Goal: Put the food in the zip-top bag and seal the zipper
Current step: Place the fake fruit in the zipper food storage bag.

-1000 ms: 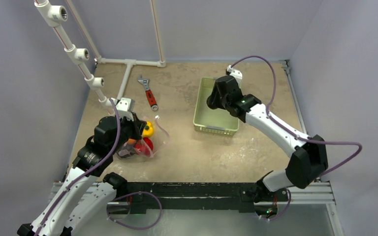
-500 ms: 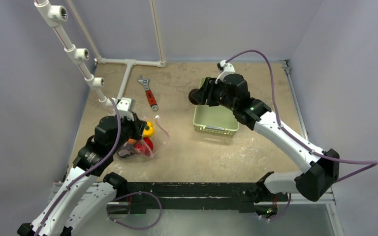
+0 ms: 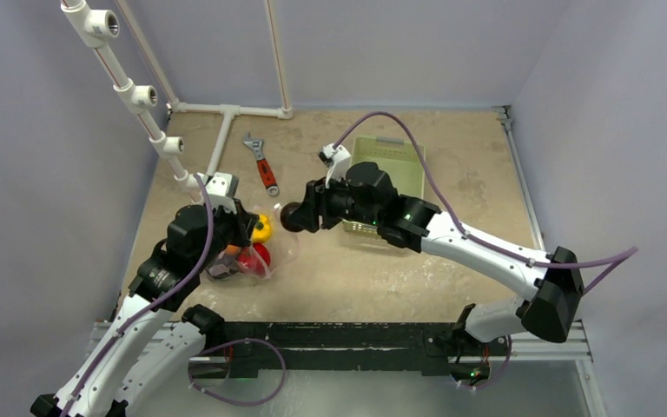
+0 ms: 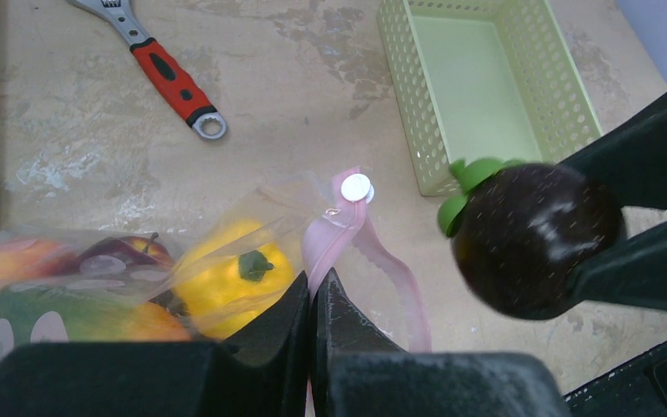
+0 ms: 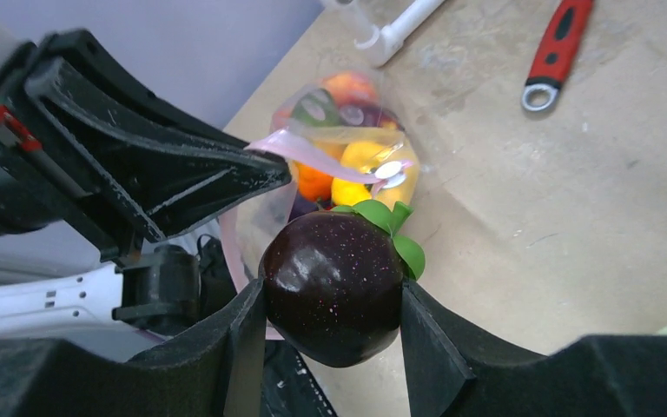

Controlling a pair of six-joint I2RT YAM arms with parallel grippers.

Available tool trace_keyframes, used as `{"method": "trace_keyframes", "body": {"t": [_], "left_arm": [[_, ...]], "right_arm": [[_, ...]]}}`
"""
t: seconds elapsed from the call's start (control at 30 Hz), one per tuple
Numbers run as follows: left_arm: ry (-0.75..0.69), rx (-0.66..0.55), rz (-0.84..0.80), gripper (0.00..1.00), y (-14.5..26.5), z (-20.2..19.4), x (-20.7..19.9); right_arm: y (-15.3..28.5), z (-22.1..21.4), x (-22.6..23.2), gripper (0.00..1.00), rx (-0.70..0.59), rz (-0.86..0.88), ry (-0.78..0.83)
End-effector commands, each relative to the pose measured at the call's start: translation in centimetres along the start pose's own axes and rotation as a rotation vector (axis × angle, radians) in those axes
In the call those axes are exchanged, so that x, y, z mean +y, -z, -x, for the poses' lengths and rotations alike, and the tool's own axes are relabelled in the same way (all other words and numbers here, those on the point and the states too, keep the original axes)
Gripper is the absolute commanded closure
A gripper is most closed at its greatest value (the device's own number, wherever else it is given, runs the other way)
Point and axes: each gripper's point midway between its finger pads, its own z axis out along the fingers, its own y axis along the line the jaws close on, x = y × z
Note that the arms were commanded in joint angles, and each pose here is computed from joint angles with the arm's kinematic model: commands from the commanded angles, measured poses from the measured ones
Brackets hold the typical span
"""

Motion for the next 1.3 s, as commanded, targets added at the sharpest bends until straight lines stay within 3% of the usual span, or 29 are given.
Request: {"method": "trace_keyframes", "body": {"t": [0.0,0.77,1.27], "left_arm": [[0.006,-0.040,-0.005,1.00,0.0,1.0,-0.2],[0.007,-0.041,-0.006,1.00,0.0,1.0,-0.2],[0.006,-0.036,-0.003,1.00,-0.1,0.9,-0.2]], "right_arm": [[-1.1,-0.3,1.8,0.98,-0.002,0.053,0.040],[-8.0,-4.7,5.8,0.92,0.066,0.112,0.014],[-6.6,-4.8,7.6,0.92,0.086,0.077,0.041]]}}
